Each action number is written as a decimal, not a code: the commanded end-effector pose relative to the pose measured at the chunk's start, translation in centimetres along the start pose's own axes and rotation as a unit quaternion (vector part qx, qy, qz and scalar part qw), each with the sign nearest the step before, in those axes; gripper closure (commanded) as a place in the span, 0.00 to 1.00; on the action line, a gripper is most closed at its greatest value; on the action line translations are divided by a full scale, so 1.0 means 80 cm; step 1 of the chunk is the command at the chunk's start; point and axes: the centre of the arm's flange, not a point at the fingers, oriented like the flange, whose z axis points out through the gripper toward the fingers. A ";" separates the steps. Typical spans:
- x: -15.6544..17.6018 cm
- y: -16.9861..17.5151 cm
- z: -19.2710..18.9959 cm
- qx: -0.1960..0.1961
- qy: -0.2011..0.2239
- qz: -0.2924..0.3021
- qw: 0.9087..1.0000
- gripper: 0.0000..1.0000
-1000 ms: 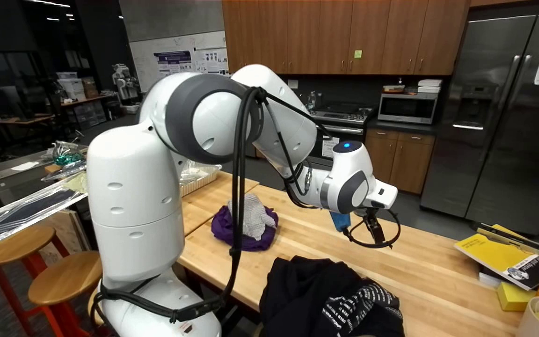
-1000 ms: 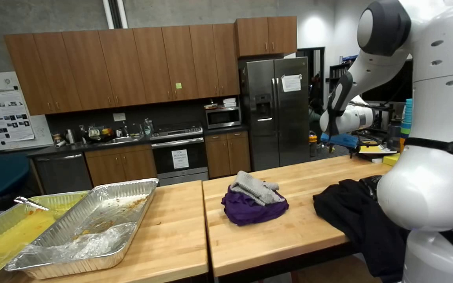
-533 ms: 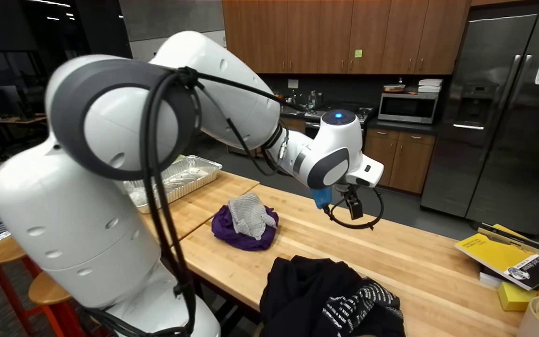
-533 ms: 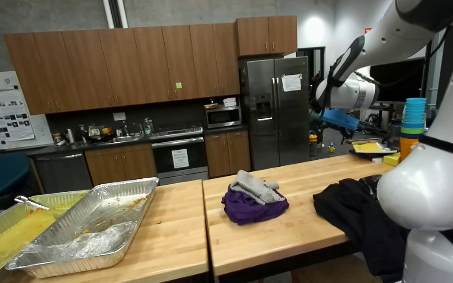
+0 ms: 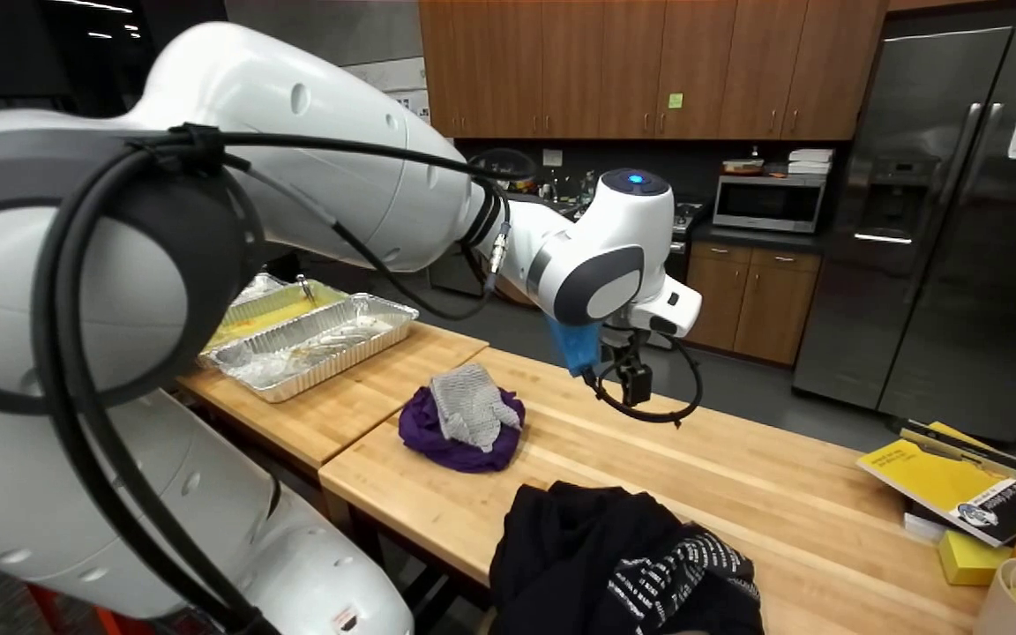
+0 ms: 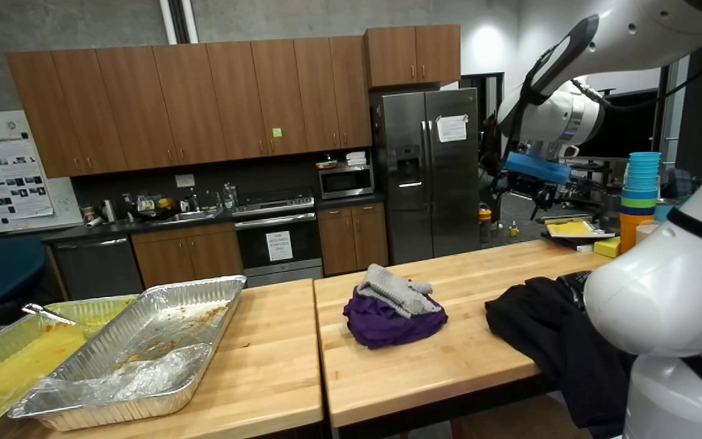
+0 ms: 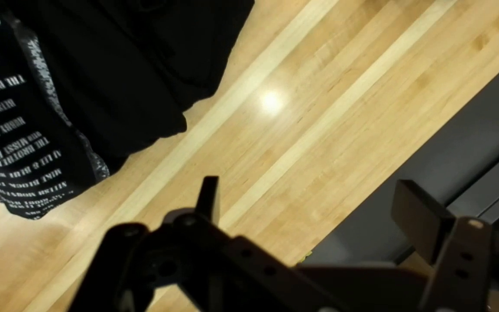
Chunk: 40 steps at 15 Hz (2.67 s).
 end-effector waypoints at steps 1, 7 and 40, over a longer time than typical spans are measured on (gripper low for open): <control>-0.020 -0.005 0.008 -0.015 -0.041 -0.017 0.999 0.00; -0.050 0.015 0.056 -0.078 -0.107 -0.022 0.991 0.00; -0.049 0.139 0.206 -0.173 -0.095 0.003 0.980 0.00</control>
